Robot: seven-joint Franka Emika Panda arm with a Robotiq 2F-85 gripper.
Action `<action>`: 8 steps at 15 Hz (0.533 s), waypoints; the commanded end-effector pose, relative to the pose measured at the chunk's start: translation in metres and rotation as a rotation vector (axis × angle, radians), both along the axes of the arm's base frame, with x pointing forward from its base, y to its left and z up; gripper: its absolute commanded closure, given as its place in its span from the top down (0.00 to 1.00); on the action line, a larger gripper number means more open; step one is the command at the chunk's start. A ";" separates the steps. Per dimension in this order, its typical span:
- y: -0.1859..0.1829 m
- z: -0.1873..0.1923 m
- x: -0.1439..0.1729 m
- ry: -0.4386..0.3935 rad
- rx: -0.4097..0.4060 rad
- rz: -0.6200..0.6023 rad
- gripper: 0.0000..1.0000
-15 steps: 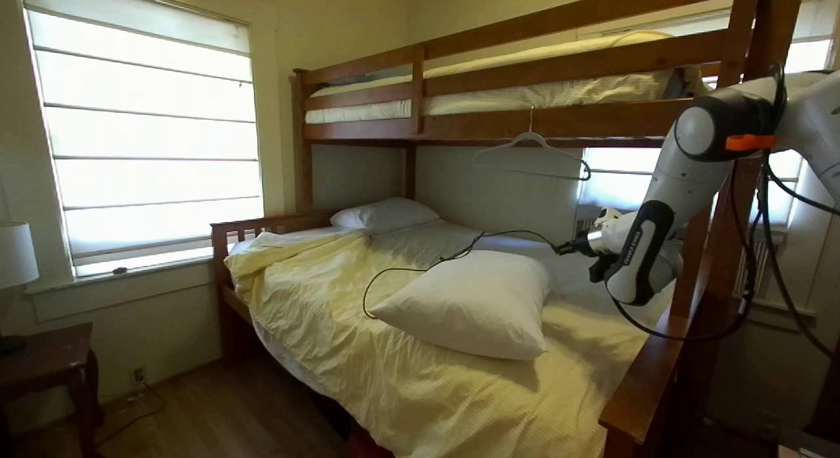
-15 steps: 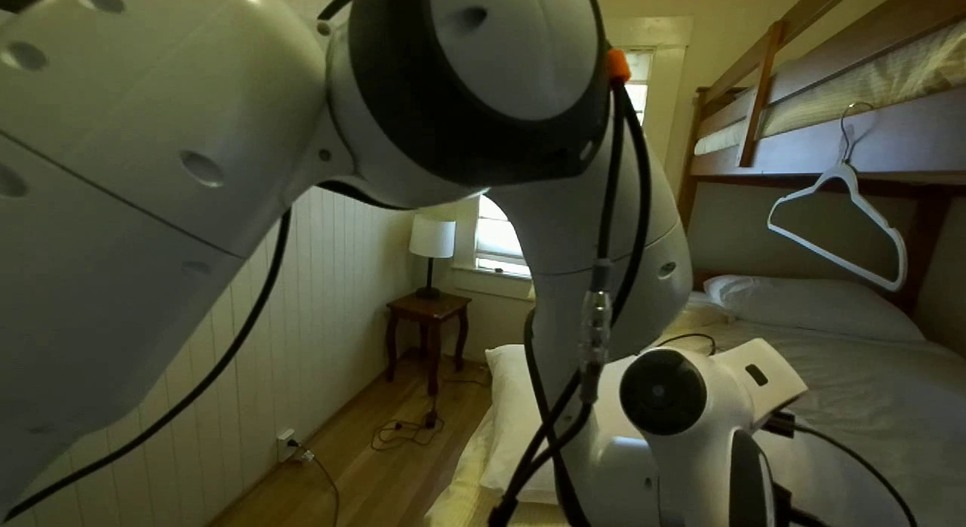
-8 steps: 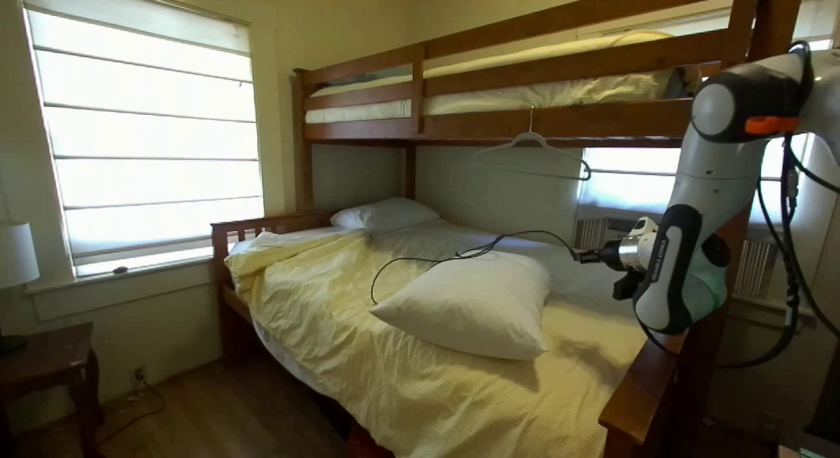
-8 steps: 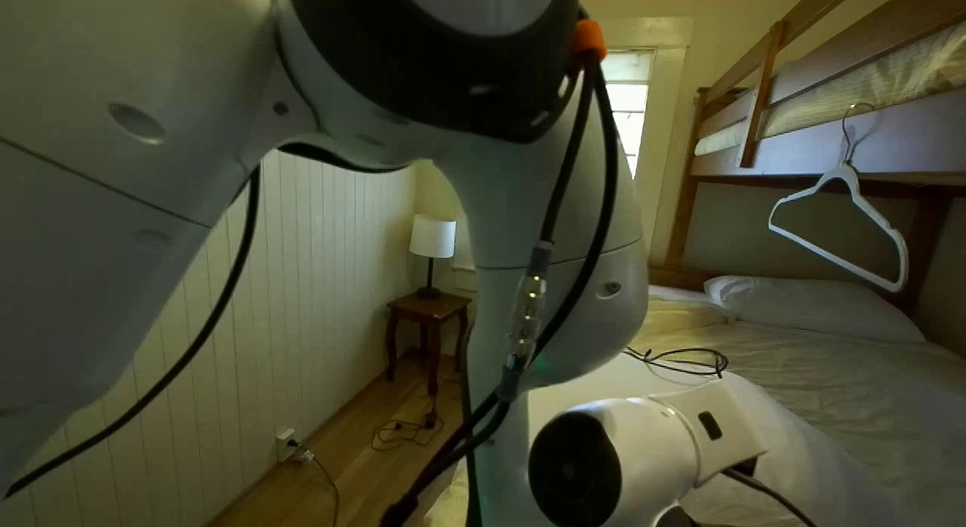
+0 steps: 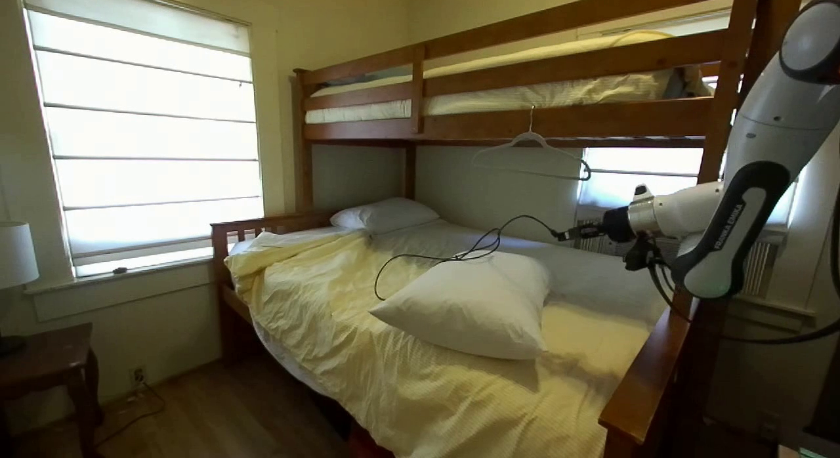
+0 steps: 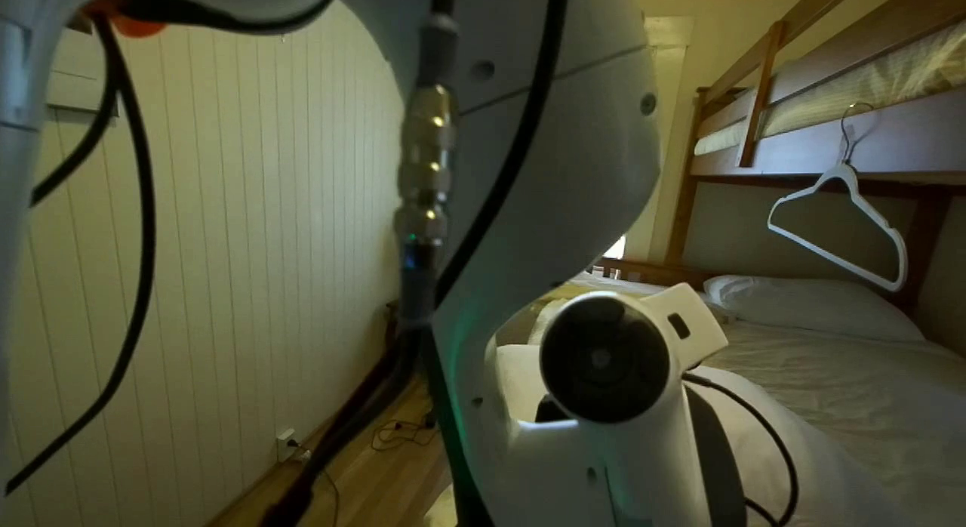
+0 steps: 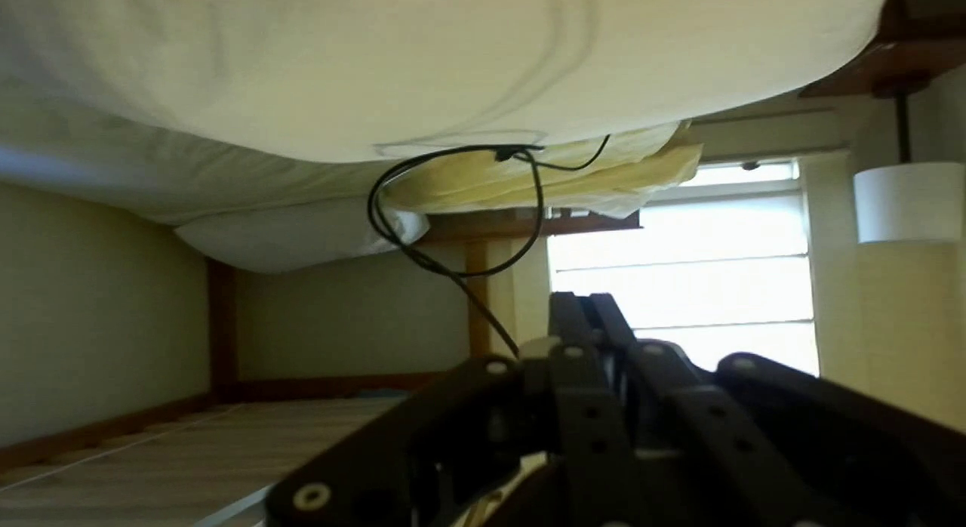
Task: Pick up the black cable from the pillow then set it back down on the pillow.
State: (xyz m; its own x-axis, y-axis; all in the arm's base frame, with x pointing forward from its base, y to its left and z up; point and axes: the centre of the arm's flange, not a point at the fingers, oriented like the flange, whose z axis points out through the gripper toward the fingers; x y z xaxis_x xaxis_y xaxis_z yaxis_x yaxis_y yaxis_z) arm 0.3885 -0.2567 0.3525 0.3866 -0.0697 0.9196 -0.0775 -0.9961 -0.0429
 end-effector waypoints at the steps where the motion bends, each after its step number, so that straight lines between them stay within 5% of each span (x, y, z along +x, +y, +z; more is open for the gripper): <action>1: -0.001 0.052 0.016 0.173 0.015 0.079 0.02; 4: -0.005 0.035 0.038 0.291 0.047 0.098 0.02; 8: -0.023 0.022 0.063 0.194 0.189 0.041 0.02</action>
State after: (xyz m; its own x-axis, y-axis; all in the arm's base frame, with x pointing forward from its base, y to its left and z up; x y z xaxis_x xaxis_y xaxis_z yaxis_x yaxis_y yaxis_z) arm 0.4209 -0.2477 0.3558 0.5966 -0.1551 0.7874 -0.0754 -0.9876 -0.1375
